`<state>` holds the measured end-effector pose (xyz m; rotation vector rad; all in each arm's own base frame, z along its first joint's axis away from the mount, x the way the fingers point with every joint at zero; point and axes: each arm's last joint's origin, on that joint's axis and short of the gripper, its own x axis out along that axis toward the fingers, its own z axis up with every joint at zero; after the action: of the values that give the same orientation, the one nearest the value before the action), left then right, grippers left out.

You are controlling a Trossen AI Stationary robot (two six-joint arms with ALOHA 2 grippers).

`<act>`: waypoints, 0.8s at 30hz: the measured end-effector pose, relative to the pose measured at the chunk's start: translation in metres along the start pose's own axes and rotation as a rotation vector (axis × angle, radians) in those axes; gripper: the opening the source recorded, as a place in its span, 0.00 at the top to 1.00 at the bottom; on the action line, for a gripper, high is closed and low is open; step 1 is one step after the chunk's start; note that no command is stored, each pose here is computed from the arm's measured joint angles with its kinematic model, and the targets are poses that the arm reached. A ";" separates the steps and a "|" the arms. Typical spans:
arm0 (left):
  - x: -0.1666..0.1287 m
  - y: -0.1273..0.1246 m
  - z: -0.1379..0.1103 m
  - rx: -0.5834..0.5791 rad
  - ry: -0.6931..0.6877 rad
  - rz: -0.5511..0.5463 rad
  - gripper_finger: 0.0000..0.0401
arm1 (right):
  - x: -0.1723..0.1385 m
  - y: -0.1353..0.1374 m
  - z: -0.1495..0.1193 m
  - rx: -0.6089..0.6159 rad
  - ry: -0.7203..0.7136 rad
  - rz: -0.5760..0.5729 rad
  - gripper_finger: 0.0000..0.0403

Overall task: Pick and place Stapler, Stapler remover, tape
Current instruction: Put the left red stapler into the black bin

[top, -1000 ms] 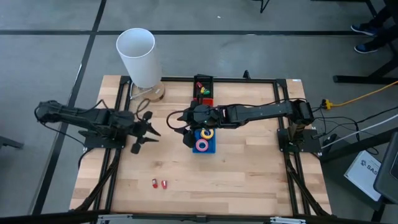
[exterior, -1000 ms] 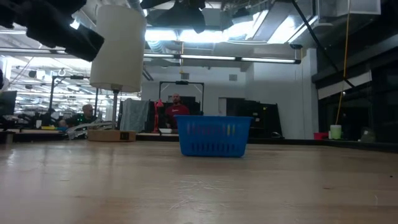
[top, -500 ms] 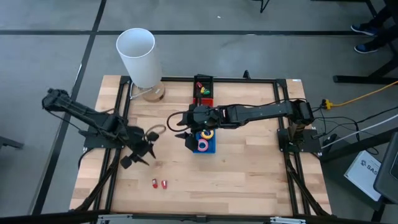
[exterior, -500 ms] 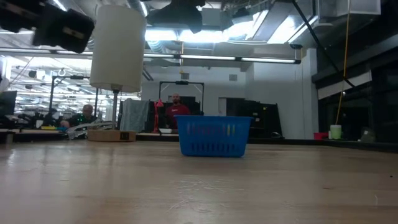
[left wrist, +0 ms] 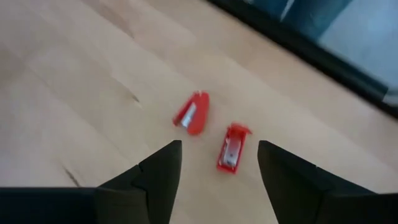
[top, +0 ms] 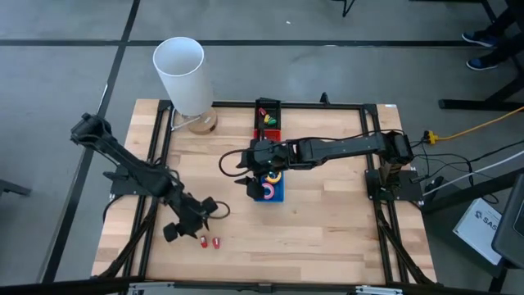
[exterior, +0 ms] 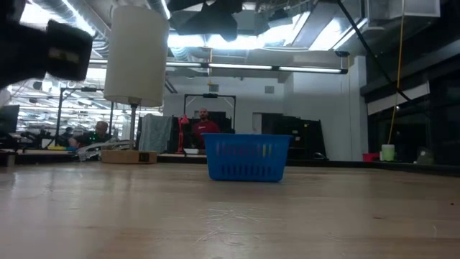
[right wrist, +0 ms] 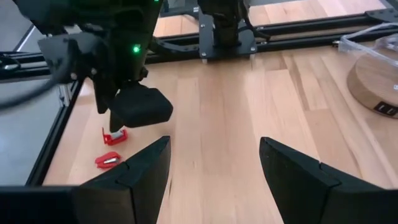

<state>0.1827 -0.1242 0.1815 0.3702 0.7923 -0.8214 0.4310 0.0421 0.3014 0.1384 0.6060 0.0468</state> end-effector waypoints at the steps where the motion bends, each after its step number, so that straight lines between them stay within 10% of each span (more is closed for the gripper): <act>1: 0.004 -0.001 -0.002 0.004 0.022 -0.008 0.48 | 0.000 0.000 -0.001 0.000 0.006 -0.001 0.38; 24: 0.062 -0.005 -0.018 0.106 0.161 -0.078 0.52 | 0.000 0.000 -0.002 0.004 0.022 -0.004 0.38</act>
<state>0.1965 -0.1487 0.1233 0.5070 0.9202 -0.9169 0.4298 0.0420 0.2996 0.1403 0.6283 0.0435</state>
